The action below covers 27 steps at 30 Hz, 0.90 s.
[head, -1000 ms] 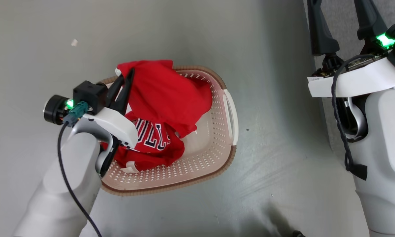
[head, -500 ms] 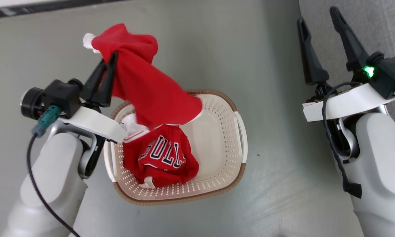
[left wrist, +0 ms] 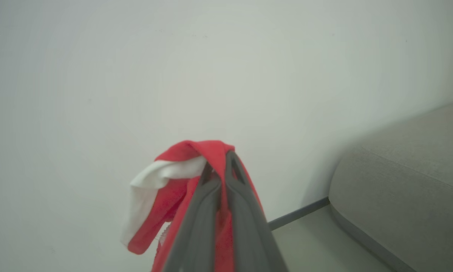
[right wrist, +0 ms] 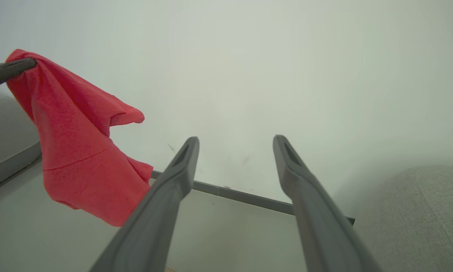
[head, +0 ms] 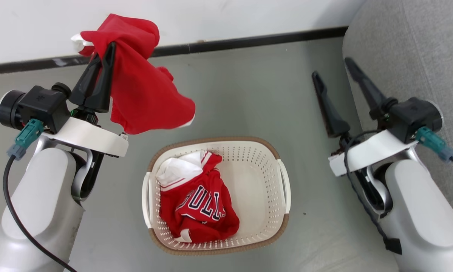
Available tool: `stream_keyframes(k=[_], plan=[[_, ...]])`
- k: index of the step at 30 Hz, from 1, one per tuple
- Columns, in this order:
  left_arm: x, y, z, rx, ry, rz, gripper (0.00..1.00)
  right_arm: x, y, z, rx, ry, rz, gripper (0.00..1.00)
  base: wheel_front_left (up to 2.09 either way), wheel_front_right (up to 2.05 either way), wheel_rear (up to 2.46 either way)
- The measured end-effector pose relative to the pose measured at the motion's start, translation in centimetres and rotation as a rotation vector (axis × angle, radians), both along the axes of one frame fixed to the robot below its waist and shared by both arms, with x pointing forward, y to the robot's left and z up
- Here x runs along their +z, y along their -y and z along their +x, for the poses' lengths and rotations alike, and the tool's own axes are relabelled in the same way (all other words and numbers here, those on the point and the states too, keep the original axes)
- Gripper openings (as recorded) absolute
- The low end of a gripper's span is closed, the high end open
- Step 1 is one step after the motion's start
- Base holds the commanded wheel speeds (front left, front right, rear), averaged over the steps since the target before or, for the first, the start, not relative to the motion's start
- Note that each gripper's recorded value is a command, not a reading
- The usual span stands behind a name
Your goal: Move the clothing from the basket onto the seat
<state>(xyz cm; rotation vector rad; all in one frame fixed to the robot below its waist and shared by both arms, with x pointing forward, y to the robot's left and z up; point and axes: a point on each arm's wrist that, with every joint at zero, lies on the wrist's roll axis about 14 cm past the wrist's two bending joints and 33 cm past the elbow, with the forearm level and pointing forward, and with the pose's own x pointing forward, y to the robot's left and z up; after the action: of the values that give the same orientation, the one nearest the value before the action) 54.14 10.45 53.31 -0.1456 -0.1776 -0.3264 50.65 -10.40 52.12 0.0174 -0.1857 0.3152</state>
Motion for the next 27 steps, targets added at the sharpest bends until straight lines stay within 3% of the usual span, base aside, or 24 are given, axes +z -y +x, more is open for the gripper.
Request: stream_keyframes(k=[15, 27], plan=[[9.2, 1.2, -4.2, -0.07, 0.179, 0.025, 0.0, 2.0, -4.7, -5.2, 0.189, 0.027, -0.095, 1.0, 0.0, 0.0, 0.0], [14.2, 3.3, -7.8, -0.139, 0.268, 0.037, 0.0, 0.8, -9.5, -10.2, 0.393, 0.008, -0.21, 1.0, 0.0, 0.0, 0.0]])
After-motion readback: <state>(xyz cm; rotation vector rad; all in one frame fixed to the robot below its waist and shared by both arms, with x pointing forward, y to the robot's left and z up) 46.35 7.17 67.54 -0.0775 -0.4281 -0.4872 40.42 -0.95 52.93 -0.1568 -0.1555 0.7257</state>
